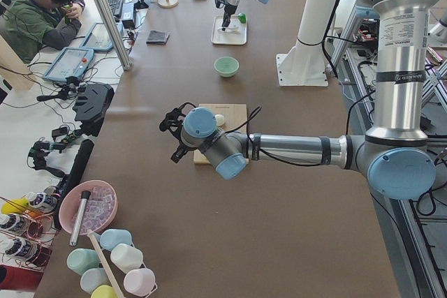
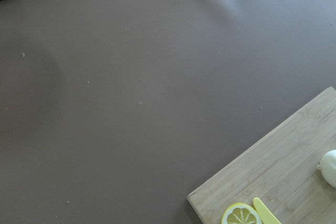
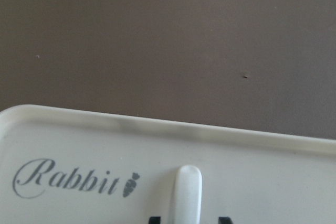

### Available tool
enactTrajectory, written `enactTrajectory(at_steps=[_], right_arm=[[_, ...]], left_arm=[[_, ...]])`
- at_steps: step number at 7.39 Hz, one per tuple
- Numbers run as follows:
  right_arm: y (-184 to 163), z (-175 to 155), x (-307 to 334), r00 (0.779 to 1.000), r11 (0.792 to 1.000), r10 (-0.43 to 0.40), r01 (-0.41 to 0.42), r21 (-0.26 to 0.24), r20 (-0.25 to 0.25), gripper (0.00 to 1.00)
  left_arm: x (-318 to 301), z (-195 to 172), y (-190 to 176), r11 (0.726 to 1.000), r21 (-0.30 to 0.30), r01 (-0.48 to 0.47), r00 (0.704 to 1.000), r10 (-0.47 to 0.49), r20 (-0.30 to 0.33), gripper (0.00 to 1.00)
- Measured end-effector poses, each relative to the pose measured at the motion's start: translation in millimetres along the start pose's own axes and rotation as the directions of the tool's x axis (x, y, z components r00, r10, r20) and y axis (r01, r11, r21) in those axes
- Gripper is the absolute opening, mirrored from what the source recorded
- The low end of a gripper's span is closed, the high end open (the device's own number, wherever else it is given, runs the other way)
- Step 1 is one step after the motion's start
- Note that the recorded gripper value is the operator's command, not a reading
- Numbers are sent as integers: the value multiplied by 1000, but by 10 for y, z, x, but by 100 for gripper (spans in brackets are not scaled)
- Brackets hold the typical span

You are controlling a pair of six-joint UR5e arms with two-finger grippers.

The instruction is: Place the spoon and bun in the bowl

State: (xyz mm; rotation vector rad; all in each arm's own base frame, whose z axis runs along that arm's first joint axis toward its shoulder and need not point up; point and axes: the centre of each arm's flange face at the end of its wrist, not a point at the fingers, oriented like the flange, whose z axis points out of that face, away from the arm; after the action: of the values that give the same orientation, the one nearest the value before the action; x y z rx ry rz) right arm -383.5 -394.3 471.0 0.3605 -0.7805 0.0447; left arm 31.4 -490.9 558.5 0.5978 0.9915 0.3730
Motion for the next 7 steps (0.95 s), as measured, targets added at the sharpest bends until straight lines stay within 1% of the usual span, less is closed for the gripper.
enactTrajectory(at_steps=[1,3,5,6,7], right_arm=[[24,16,-9,1000,1000,-2,2,2,-4,0],[38,15,-59,1000,1000,4,-4,6,-18,0],[-53,-89,-296,1000,1000,13,-13,9,-27,0],[-168,-154,-601,998,999,51,-51,4,-33,0],[-283,-218,-1033,992,993,116,-116,-4,-46,0]], left_arm=[[0,1,1,1000,0,-1,1000,1,0,98],[6,2,0,1000,2,-4,1000,4,-1,98],[7,3,9,1000,2,-4,1000,4,-2,98],[5,4,19,1000,2,-4,1000,4,-2,98],[-2,10,34,1000,0,-2,1000,2,-2,98]])
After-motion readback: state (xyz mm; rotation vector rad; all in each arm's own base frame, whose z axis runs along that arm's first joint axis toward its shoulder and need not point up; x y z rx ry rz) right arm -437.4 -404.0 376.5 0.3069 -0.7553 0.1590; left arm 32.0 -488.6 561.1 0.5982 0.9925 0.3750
